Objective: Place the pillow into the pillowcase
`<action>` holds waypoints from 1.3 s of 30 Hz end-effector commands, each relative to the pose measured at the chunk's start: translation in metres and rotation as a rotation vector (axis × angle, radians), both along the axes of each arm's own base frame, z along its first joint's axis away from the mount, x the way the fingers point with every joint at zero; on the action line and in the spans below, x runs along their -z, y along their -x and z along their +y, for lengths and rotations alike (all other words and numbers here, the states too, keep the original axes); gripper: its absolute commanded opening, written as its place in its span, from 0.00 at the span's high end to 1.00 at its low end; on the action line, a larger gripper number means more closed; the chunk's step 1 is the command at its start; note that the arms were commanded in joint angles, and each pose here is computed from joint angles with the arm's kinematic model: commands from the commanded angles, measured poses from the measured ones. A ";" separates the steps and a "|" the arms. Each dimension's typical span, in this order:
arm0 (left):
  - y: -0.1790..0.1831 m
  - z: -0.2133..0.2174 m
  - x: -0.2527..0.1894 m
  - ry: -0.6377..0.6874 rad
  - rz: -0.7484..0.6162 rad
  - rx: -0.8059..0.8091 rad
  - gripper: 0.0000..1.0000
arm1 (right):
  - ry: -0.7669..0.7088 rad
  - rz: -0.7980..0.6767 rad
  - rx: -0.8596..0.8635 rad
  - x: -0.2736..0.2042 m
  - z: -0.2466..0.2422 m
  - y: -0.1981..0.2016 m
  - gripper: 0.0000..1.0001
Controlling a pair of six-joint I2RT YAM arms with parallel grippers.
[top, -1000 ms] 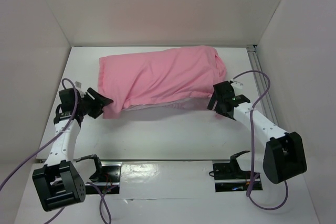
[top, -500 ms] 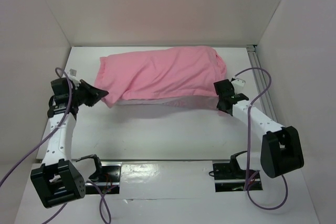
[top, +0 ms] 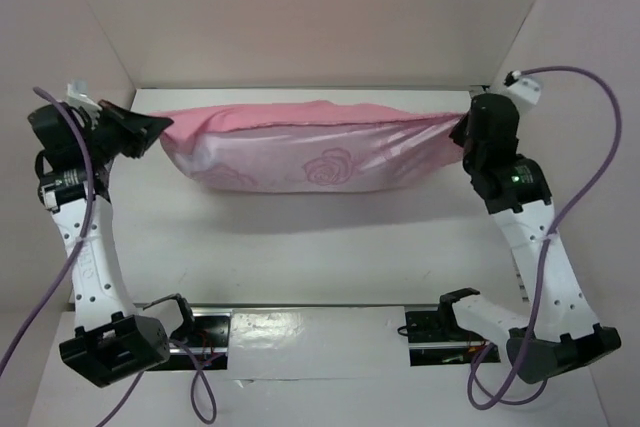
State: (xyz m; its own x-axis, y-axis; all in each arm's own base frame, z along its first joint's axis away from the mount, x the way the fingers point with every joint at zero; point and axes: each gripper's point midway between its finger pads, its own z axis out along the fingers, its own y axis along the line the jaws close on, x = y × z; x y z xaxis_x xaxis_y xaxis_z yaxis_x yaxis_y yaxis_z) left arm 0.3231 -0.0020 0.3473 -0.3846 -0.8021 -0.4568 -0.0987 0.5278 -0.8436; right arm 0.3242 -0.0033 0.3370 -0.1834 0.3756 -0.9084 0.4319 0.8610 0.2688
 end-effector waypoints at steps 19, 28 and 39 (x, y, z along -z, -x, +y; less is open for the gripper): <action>-0.073 0.034 0.043 -0.044 0.134 -0.054 0.03 | 0.088 0.208 -0.025 0.035 -0.004 -0.103 0.36; -0.062 0.011 0.026 -0.296 0.123 -0.001 0.04 | 0.061 0.138 -0.186 0.006 0.019 -0.089 0.18; -0.028 -0.026 0.124 -0.327 0.321 0.078 0.18 | -0.150 0.363 -0.545 0.116 0.108 -0.033 0.50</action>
